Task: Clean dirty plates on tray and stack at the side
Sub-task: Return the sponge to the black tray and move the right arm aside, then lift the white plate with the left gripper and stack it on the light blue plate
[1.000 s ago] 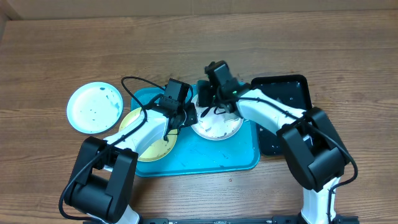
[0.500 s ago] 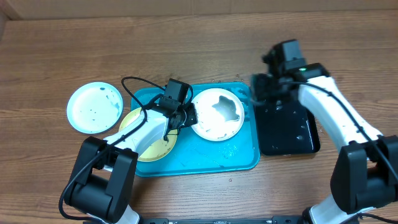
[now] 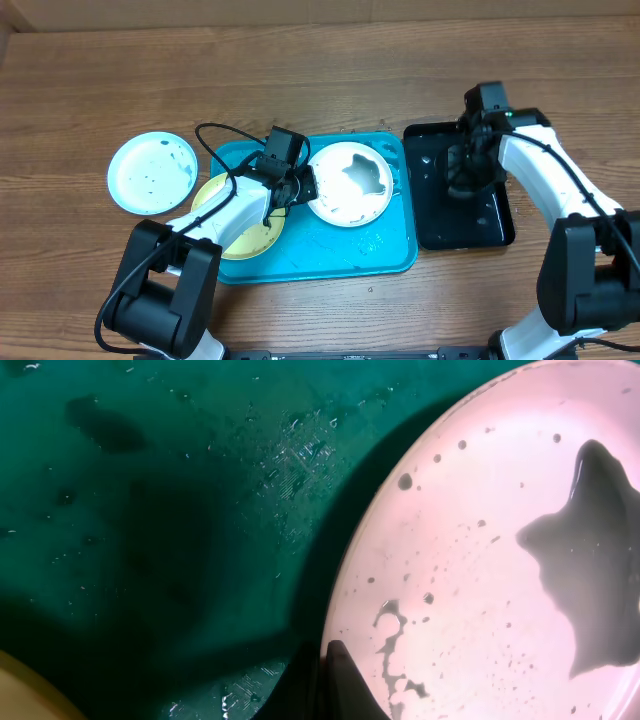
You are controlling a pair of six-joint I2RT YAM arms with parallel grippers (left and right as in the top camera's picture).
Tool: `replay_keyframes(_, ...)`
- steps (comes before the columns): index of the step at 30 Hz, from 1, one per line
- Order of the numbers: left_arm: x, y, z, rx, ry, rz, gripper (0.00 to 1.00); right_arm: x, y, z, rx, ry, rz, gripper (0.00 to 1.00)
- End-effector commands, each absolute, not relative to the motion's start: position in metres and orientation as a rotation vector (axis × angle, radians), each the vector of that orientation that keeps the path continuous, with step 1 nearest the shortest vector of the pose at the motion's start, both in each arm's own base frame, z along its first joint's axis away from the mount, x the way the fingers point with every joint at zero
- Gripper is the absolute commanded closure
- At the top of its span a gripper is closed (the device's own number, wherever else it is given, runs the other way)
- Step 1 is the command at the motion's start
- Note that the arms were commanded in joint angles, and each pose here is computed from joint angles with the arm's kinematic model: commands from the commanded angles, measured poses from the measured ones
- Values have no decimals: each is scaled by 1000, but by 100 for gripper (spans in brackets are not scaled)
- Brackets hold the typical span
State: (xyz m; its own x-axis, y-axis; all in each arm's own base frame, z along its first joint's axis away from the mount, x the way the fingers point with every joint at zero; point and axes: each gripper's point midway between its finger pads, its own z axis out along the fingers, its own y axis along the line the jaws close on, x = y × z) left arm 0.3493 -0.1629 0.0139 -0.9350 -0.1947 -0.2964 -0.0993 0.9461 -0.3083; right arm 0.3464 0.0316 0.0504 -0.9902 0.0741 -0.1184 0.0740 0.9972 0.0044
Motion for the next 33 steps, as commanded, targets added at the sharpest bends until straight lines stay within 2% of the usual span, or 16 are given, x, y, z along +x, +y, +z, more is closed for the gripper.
replay_keyframes(1, 355, -165, 15, -192, 2764, -399, 96, 343, 25, 41, 103, 3019, -64, 70)
replay_keyframes(5, 354, -165, 14, -192, 2765, -398, 93, 349, 25, 41, 103, 2989, -57, 67)
replay_keyframes(7, 354, -165, 14, -191, 2766, -398, 87, 358, 25, 51, 108, 2964, -52, 48)
replay_keyframes(9, 354, -165, 14, -191, 2766, -398, 85, 366, 19, 64, 138, 2949, -51, 40)
replay_keyframes(13, 354, -164, 14, -192, 2767, -394, 82, 385, -10, 85, 267, 2882, -51, 38)
replay_keyframes(15, 353, -164, 13, -193, 2769, -392, 81, 390, -34, 89, 367, 2844, -58, 34)
replay_keyframes(16, 353, -164, 12, -193, 2772, -390, 81, 391, -49, 90, 440, 2824, -61, 29)
replay_keyframes(18, 352, -164, 7, -195, 2783, -385, 81, 388, -70, 89, 548, 2805, -62, 0)
replay_keyframes(23, 352, -168, 0, -190, 2796, -416, 85, 376, -114, 88, 773, 2759, -68, 0)
replay_keyframes(26, 352, -169, 0, -188, 2795, -418, 96, 371, -132, 89, 834, 2738, -77, 0)
replay_keyframes(33, 357, -163, 18, -204, 2798, -366, 96, 368, -140, 89, 866, 2729, -82, 0)
